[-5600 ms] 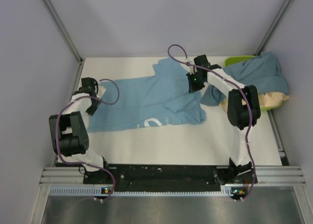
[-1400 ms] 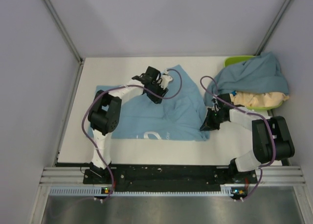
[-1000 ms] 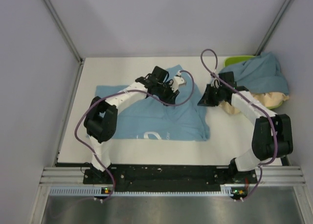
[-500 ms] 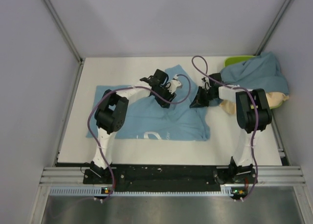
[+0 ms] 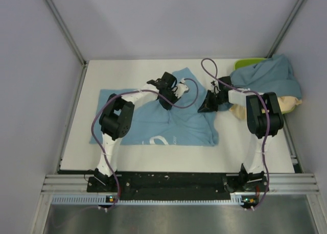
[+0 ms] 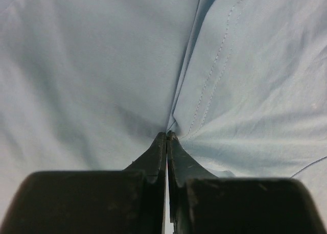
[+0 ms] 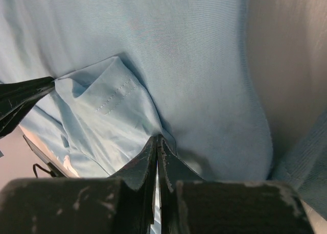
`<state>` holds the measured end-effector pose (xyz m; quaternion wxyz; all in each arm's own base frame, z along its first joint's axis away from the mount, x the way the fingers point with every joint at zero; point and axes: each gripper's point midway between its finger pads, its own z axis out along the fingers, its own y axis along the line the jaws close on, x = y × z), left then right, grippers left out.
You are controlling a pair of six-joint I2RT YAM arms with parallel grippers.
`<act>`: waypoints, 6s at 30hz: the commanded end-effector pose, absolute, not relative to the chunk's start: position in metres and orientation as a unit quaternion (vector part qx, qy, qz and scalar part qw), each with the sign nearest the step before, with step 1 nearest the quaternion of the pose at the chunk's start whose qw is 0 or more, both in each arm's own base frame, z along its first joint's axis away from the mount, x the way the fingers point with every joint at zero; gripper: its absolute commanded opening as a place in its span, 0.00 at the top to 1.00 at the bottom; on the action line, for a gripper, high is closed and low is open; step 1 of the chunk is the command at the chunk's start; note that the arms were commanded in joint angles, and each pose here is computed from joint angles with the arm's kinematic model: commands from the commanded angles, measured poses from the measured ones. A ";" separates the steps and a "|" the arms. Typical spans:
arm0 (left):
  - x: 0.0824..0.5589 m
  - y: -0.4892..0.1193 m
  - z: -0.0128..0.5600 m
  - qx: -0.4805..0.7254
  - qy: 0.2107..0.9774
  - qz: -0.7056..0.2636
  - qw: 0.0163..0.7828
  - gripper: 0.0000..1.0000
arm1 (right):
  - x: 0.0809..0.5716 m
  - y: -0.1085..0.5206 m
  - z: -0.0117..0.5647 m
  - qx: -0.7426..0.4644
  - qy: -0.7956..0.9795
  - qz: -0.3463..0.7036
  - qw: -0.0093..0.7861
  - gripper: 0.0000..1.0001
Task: Fold and stack the t-shirts
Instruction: Fold the flattened tshirt in 1/3 of the way, then grap the side of the flattened tshirt furthest away from the robot with both arms
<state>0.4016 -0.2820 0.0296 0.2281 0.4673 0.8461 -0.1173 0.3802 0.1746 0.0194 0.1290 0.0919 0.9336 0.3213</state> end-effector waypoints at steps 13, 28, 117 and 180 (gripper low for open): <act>0.429 -0.253 0.158 0.404 0.832 -0.161 0.346 0.43 | 0.471 0.159 0.148 -0.011 0.900 0.277 0.336 0.73; 0.407 -0.028 0.156 0.279 0.905 -0.036 0.320 0.36 | 0.496 0.124 0.149 -0.027 0.942 0.090 0.321 0.46; 0.395 0.126 0.175 0.061 0.943 0.016 0.327 0.27 | 0.503 0.206 0.204 -0.123 0.907 0.160 0.368 0.39; 0.371 0.102 0.082 0.205 0.944 -0.065 0.250 1.00 | 0.390 0.221 0.178 -0.186 0.919 0.191 0.292 1.00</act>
